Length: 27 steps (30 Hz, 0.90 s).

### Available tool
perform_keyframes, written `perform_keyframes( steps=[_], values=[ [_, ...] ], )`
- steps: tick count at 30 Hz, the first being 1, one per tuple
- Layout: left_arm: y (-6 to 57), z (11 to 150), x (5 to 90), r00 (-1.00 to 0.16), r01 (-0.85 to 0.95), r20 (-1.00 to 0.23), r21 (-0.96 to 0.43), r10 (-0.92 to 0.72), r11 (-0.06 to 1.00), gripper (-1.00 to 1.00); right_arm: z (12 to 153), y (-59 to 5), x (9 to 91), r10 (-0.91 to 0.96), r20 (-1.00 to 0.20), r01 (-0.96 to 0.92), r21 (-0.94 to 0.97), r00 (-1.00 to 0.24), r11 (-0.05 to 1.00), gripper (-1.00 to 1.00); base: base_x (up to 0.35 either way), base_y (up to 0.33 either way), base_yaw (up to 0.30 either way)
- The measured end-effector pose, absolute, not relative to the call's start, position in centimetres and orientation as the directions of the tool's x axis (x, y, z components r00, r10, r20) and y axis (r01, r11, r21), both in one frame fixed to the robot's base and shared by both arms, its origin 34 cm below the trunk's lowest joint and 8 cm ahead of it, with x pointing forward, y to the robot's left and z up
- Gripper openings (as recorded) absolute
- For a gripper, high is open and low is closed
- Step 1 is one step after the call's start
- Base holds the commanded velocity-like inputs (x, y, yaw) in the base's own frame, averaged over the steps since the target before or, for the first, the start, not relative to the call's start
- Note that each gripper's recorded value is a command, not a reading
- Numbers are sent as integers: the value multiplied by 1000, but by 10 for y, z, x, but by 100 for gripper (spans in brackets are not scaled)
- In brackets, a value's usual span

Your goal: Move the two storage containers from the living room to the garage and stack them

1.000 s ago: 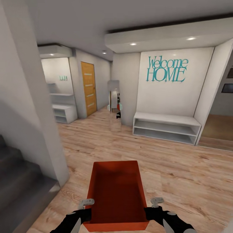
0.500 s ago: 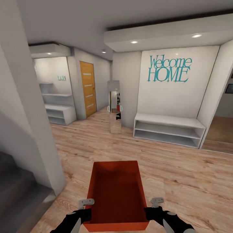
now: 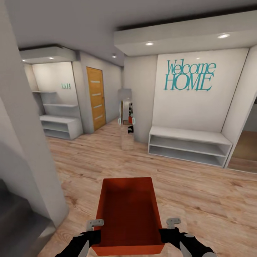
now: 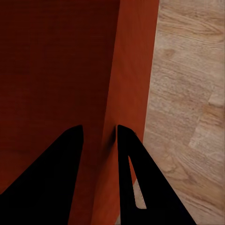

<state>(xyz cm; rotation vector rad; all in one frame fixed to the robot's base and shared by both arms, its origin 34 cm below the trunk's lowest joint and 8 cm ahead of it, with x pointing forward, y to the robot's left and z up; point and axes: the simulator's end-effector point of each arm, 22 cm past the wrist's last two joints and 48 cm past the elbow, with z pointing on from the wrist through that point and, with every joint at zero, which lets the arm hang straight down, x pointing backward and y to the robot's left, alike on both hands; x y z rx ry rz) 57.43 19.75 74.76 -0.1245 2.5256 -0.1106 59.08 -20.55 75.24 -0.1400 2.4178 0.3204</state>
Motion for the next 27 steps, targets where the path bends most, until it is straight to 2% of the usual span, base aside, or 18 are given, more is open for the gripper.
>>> perform_keyframes(
  steps=[13,27],
  values=[
    [198,748,574,-815,-64,-568,-108,-114,992,-100,752,-205,591,-16,-650,-184,192,-760,964,-100,325,15,0],
    [199,747,574,-815,-64,-568,-107,-114,992,-100,752,-204,591,-16,-650,-184,192,-760,964,-100,322,124,0]
  ],
)
